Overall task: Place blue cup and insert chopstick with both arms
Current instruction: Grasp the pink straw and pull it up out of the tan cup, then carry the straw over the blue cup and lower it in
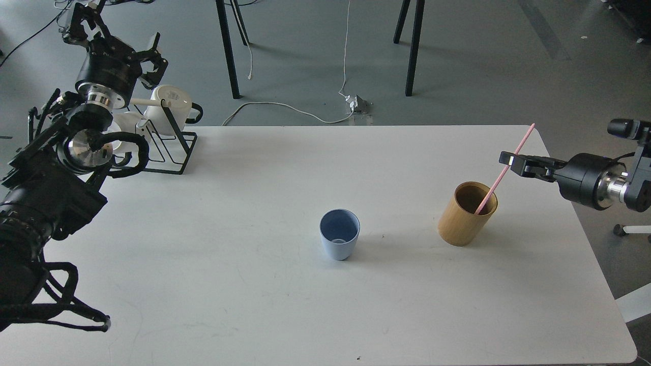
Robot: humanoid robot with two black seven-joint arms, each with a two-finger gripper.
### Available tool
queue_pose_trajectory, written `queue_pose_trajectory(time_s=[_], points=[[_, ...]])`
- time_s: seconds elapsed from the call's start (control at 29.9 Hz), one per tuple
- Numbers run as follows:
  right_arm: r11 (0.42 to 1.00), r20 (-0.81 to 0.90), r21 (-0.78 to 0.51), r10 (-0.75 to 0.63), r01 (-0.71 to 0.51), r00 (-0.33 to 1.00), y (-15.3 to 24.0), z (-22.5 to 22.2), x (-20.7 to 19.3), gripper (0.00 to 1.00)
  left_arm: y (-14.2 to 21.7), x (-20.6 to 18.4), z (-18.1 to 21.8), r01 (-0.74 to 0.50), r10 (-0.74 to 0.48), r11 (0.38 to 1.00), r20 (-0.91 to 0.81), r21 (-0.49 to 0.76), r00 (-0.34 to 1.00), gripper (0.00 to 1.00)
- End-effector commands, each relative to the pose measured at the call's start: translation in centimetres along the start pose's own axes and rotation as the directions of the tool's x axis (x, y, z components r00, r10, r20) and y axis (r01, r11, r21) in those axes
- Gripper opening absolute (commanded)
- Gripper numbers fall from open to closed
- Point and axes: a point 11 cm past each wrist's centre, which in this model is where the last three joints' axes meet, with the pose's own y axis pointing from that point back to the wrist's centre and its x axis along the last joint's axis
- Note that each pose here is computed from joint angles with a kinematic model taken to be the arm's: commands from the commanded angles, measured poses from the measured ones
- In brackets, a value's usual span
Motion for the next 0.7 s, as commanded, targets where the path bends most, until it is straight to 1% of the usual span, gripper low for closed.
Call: queue_pose_trajectory(time_s=[0.0, 0.13, 0.23, 0.3, 0.4, 0.5, 0.67], points=[[0.996, -0.054, 0.010, 0.085, -0.084, 0.995, 2.3, -1.0, 4.3, 0.02, -0.1, -0.1, 0.1, 0.003, -0.003, 1.000, 0.001, 0.000, 1.000, 0.99], [0.983, -0.111, 0.046, 0.181, -0.177, 0.977, 3.5, -3.0, 8.9, 0.02, -0.2, -0.2, 0.4, 0.005, -0.005, 1.000, 0.003, -0.005, 1.000, 0.99], [0.972, -0.137, 0.091, 0.229, -0.218, 0.964, 3.5, -4.8, 11.1, 0.02, -0.3, -0.3, 0.4, 0.008, -0.008, 1.000, 0.003, -0.007, 1.000, 0.99], [0.968, -0.142, 0.114, 0.241, -0.226, 0.960, 3.2, -5.6, 11.7, 0.02, -0.5, -0.5, 0.6, 0.011, -0.011, 1.000, 0.003, -0.010, 1.000, 0.99], [0.962, -0.106, 0.190, 0.220, -0.198, 0.970, 0.8, -8.1, 10.9, 0.02, -0.5, -0.6, 0.4, 0.012, -0.012, 1.000, 0.001, -0.008, 1.000, 0.99], [0.947, -0.075, 0.285, 0.174, -0.146, 0.982, -2.0, -11.5, 9.2, 0.02, -0.5, -0.6, 0.4, 0.014, -0.014, 1.000, 0.000, -0.008, 1.000, 0.99], [0.931, -0.103, 0.364, 0.022, 0.017, 0.994, -6.2, -15.0, 3.6, 0.01, -0.5, -0.6, 0.4, 0.014, -0.014, 1.000, 0.000, -0.008, 1.000, 0.99]])
